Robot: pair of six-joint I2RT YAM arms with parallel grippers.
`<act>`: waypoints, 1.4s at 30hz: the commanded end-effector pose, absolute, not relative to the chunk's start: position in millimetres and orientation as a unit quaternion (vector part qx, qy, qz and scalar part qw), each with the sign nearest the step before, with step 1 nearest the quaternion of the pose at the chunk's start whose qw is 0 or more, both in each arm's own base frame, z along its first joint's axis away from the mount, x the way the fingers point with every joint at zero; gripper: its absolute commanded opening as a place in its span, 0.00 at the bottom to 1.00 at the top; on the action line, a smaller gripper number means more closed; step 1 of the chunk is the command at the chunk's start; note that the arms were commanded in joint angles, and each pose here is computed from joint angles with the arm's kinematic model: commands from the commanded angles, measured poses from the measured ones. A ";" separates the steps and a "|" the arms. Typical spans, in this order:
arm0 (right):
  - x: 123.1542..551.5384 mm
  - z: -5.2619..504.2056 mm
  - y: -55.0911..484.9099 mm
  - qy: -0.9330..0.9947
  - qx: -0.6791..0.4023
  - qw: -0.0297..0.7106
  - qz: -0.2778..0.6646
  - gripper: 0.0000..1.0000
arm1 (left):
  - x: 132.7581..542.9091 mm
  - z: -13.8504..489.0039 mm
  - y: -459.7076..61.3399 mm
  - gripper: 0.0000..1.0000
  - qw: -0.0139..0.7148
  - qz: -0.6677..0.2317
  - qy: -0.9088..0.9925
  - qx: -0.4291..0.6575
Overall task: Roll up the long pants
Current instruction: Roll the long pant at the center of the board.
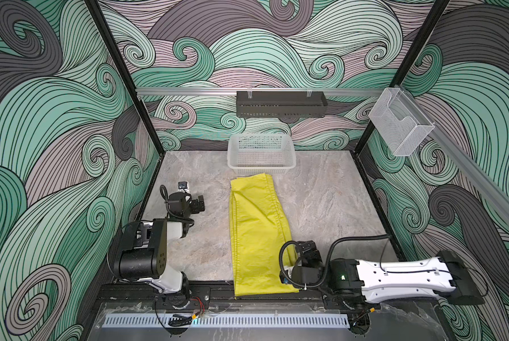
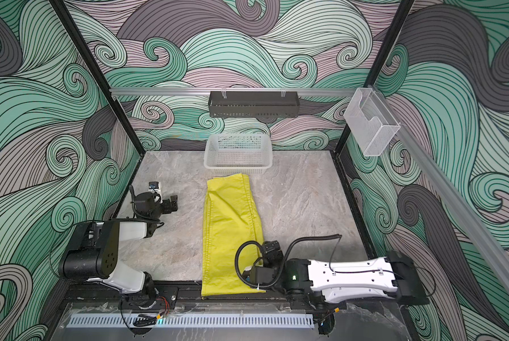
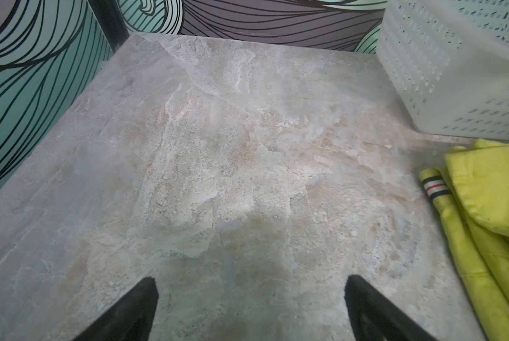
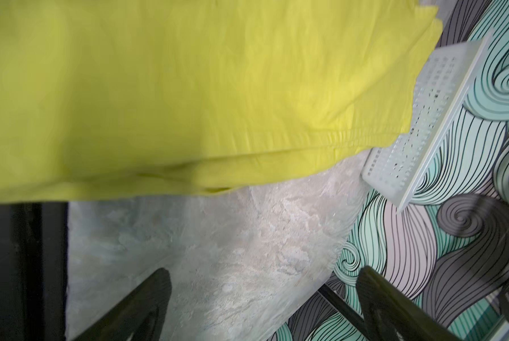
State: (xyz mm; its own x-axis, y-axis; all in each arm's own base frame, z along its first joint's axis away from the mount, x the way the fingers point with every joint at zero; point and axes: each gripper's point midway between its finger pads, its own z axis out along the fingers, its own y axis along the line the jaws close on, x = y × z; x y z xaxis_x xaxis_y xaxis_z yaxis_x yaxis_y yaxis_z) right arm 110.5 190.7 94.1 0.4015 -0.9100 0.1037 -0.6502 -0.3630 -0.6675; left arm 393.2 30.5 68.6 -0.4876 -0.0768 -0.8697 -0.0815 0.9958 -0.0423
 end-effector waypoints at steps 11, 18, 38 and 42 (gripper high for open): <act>59.1 82.4 247.2 0.489 -0.788 0.306 -0.217 0.99 | 401.2 83.2 29.7 0.99 0.521 0.000 0.853 -0.041; 35.7 74.9 272.5 0.537 -0.777 0.289 -0.154 0.99 | 401.2 83.2 29.5 0.99 0.521 0.000 0.853 -0.041; 50.8 53.3 274.1 0.569 -0.755 0.189 -0.265 0.94 | 401.6 83.7 29.7 0.99 0.521 0.000 0.852 -0.041; 56.5 35.0 274.2 0.559 -0.745 0.173 -0.321 0.91 | 401.3 83.4 29.6 0.99 0.521 0.000 0.853 -0.041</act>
State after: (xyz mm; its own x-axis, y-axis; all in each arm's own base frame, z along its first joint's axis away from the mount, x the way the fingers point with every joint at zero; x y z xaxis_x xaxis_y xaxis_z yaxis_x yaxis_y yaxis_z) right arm 49.3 285.8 40.8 0.2230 -0.9527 0.2064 -0.7457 -0.3030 -0.5934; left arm 393.2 30.1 68.5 -0.4880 -0.0769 -0.8695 -0.0795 0.9959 -0.0434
